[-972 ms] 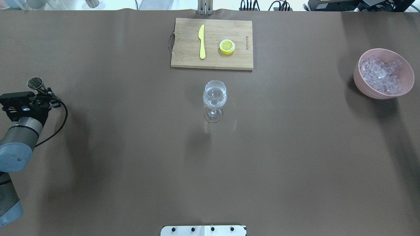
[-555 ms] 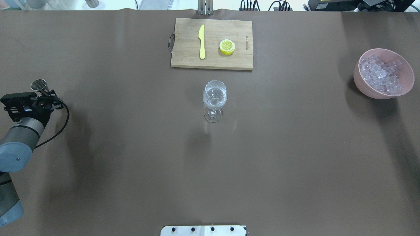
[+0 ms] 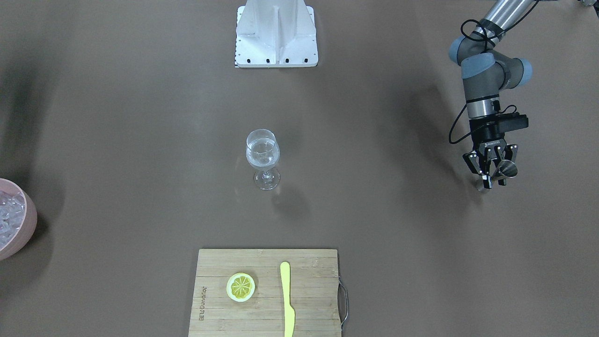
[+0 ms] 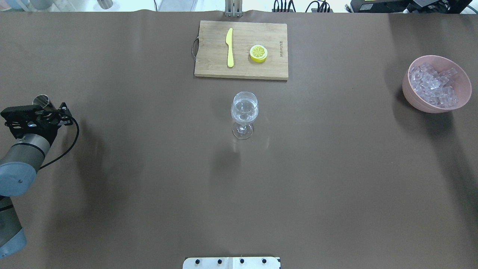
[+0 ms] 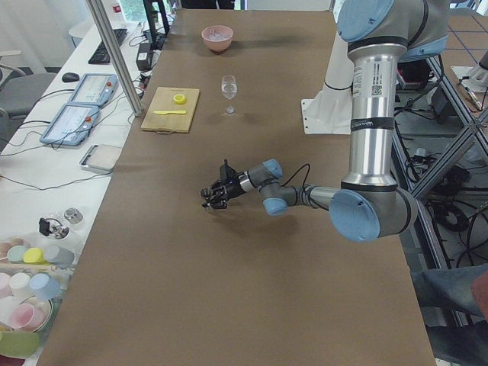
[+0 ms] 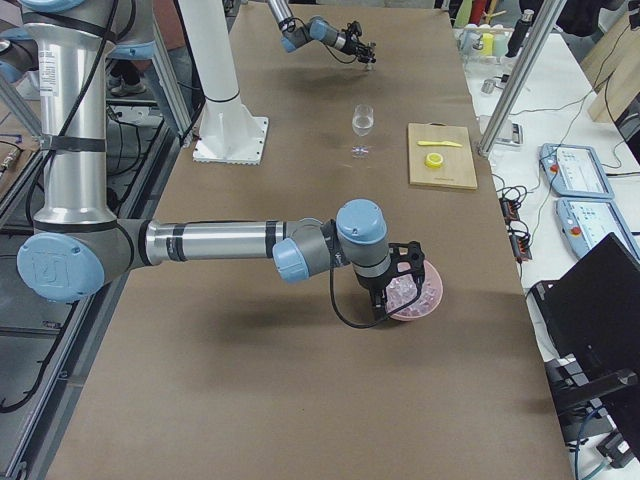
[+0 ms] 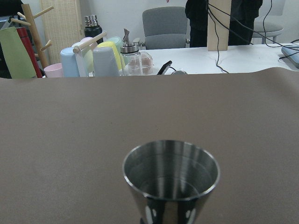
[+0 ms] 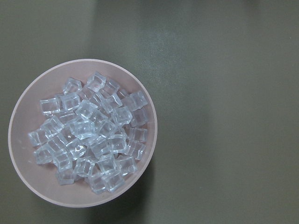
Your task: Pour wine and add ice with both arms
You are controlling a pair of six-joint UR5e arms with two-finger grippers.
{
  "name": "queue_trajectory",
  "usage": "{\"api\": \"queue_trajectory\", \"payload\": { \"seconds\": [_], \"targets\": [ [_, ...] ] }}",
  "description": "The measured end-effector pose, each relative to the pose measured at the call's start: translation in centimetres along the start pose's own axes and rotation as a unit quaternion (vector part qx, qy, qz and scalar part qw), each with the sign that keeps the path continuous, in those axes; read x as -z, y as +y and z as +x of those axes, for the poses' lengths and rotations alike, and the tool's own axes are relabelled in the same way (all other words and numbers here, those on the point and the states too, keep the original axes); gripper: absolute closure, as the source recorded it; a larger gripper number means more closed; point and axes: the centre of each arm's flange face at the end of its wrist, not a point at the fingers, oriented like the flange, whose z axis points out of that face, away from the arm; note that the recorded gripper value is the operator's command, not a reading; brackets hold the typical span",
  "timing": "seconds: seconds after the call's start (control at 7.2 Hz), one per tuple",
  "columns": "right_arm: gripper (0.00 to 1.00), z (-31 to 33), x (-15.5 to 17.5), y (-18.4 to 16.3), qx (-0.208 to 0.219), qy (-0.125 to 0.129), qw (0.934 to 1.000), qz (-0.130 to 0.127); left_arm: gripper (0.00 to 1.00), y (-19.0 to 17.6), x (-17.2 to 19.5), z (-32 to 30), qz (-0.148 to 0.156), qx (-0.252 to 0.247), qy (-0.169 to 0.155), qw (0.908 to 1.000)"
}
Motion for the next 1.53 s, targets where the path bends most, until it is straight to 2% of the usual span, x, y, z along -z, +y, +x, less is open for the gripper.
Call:
{"api": "queue_trajectory", "payload": {
  "seconds": [0.42,0.97,1.25,1.53],
  "targets": [
    [0.0,0.0,0.0,0.0,0.0,0.0,1.0,0.0,0.01,-0.1,0.6,-1.1,-0.002,-0.001,0.001,1.0],
    [0.0,0.0,0.0,0.0,-0.001,-0.001,1.0,-0.001,0.01,-3.9,6.2,-2.2,-0.02,0.007,0.047,0.9987],
    [0.0,0.1,-0.1,0.2,-0.001,0.0,1.0,-0.001,0.02,-6.7,9.8,-1.7,-0.043,0.009,0.082,0.9957],
    [0.0,0.1,-0.1,0.3,-0.001,-0.001,1.0,-0.002,0.02,-9.1,12.6,-1.3,-0.072,-0.071,0.127,0.9868]
  ]
}}
